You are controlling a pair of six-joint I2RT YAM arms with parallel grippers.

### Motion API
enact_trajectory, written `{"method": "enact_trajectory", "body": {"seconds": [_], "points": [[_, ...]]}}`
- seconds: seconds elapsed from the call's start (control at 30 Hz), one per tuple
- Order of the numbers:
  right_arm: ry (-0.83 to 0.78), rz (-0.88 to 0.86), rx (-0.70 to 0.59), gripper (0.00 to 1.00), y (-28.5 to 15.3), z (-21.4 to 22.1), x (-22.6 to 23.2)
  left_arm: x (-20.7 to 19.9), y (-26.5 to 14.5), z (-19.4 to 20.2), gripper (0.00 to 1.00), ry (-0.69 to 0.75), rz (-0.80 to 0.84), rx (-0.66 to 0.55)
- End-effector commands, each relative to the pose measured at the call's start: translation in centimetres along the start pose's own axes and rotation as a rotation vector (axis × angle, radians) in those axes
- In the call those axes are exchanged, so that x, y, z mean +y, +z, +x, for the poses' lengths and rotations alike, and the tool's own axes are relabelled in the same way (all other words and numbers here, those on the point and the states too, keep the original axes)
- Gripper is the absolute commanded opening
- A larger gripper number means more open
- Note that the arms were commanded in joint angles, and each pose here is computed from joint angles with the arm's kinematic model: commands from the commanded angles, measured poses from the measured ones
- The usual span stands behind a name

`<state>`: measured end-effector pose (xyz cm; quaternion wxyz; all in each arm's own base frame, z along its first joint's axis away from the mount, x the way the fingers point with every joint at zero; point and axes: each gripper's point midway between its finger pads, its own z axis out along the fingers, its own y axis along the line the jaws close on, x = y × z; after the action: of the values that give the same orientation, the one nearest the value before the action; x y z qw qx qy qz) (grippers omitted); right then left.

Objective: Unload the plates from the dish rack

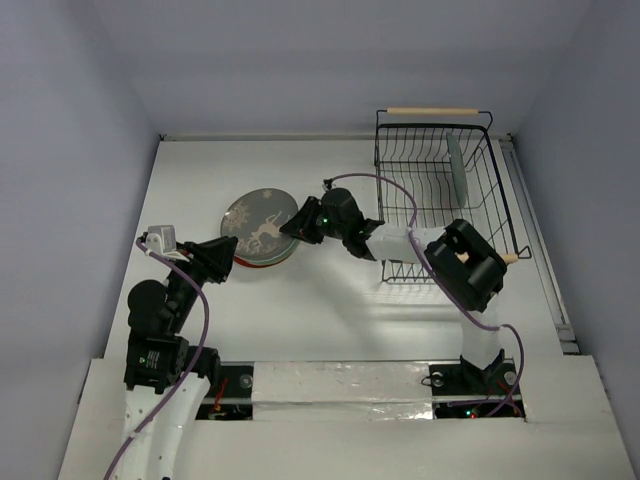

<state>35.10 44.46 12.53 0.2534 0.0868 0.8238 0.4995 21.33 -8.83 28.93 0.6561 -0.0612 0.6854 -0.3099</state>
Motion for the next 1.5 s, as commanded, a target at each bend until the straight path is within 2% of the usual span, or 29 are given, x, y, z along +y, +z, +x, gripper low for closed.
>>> {"method": "enact_trajectory", "body": {"seconds": [0.0,0.23,0.33,0.47,0.5,0.63,0.67,0.87,0.97,1.0,1.17,1.37,1.47], "points": [[-0.052,-0.141,-0.052,0.39,-0.8,-1.4,4.0,-0.9,-0.1,-1.5,0.22,0.016,0.032,-0.052],[-0.093,-0.101,-0.048,0.53,-1.4,-0.7,3.1,-1.0,-0.2,-1.6,0.23,0.017,0.036,-0.055],[-0.139,-0.066,-0.062,0.65,-2.0,-1.2,3.0,-1.0,-0.2,-1.6,0.23,0.017,0.037,-0.054],[-0.191,-0.016,-0.089,0.67,-3.0,-1.8,2.7,-1.0,-0.2,-1.5,0.23,0.017,0.039,-0.053],[-0.199,0.012,-0.097,0.72,-3.3,-2.0,2.4,-1.0,-0.2,-1.5,0.23,0.017,0.037,-0.054],[-0.273,0.101,-0.117,0.74,-3.6,-2.6,0.6,-1.2,-0.4,-1.7,0.23,0.019,0.043,-0.063],[-0.285,0.118,-0.105,0.78,-3.6,-2.5,0.3,-1.2,-0.4,-1.7,0.23,0.019,0.043,-0.063],[-0.346,0.179,-0.091,0.76,-3.4,-2.4,-0.7,-1.2,-0.4,-1.8,0.23,0.02,0.042,-0.065],[-0.364,0.241,-0.139,0.62,-4.4,-3.3,-1.5,-1.2,-0.5,-1.8,0.23,0.02,0.044,-0.068],[-0.368,0.245,-0.146,0.61,-4.6,-3.5,-1.4,-1.2,-0.5,-1.8,0.23,0.02,0.044,-0.068],[-0.405,0.251,-0.154,0.63,-5.8,-3.9,-0.9,-1.4,-0.6,-1.9,0.23,0.023,0.049,-0.071],[-0.461,0.208,-0.2,0.74,-8.4,-5.3,2.4,-1.3,-0.6,-1.8,0.23,0.021,0.05,-0.069],[-0.498,0.163,-0.277,0.71,-11.0,-6.9,5.5,-1.4,-0.7,-1.9,0.23,0.023,0.053,-0.074]]}}
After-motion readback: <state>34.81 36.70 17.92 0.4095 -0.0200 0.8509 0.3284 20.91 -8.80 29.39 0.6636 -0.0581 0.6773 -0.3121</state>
